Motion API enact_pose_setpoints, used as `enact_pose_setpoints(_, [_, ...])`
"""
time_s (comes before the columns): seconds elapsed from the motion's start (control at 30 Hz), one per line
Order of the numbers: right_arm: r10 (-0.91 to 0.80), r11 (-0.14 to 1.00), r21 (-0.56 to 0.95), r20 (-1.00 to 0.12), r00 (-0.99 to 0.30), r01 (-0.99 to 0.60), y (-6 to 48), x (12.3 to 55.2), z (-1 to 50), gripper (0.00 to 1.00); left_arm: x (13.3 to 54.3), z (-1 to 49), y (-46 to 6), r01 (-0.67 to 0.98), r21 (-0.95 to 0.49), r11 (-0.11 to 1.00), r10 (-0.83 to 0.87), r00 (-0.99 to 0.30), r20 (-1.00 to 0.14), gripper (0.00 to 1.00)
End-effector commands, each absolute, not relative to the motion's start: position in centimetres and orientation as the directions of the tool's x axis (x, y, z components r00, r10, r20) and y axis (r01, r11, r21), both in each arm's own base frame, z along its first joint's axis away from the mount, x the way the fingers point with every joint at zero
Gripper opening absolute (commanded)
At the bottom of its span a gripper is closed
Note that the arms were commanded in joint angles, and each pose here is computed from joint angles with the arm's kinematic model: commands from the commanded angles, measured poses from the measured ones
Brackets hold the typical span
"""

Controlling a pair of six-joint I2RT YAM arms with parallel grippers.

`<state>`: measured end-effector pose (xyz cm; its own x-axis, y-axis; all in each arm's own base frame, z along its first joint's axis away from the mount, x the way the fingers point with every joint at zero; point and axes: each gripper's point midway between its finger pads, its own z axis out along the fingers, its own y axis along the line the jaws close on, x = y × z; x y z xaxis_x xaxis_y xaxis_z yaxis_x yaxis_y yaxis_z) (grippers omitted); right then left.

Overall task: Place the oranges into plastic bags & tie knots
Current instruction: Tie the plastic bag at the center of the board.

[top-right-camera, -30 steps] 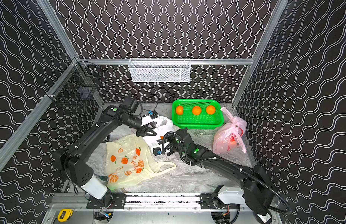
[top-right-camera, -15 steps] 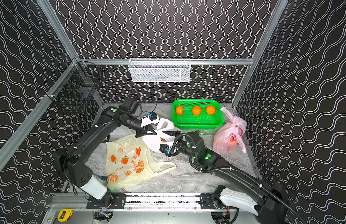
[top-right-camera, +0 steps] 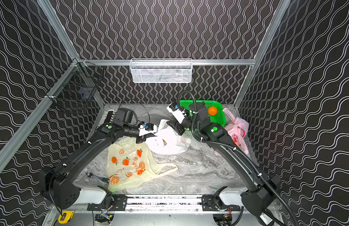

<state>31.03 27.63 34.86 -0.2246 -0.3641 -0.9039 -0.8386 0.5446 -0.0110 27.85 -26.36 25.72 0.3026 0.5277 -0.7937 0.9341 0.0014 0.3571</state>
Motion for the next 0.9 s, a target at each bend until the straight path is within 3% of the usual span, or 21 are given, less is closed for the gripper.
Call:
enact_pose_setpoints(0.0, [-0.365, 0.473, 0.18, -0.851, -0.378, -0.862, 28.7, 29.5, 34.1, 0.37, 29.3, 27.0, -26.9, 0.858, 0.513, 0.004, 0.492, 0.445, -0.748, 0.0])
enact_pose_setpoints(0.43, [-0.536, 0.473, 0.255, -0.676, -0.505, -0.843, 30.9, 33.4, 28.4, 0.33, 29.9, 25.7, -26.9, 0.799, 0.599, -0.06, 0.511, 0.54, -0.669, 0.0])
enact_pose_setpoints(0.6, [-0.588, 0.48, 0.251, -0.619, -0.521, -0.84, 30.3, 33.8, 26.4, 0.33, 30.3, 25.7, -27.0, 0.77, 0.636, -0.049, 0.505, 0.569, -0.649, 0.0])
enact_pose_setpoints(0.87, [-0.651, 0.395, 0.291, -0.581, -0.489, -0.872, 31.2, 34.3, 24.1, 0.36, 32.4, 25.8, -26.7, 0.705, 0.708, 0.044, 0.53, 0.584, -0.615, 0.0])
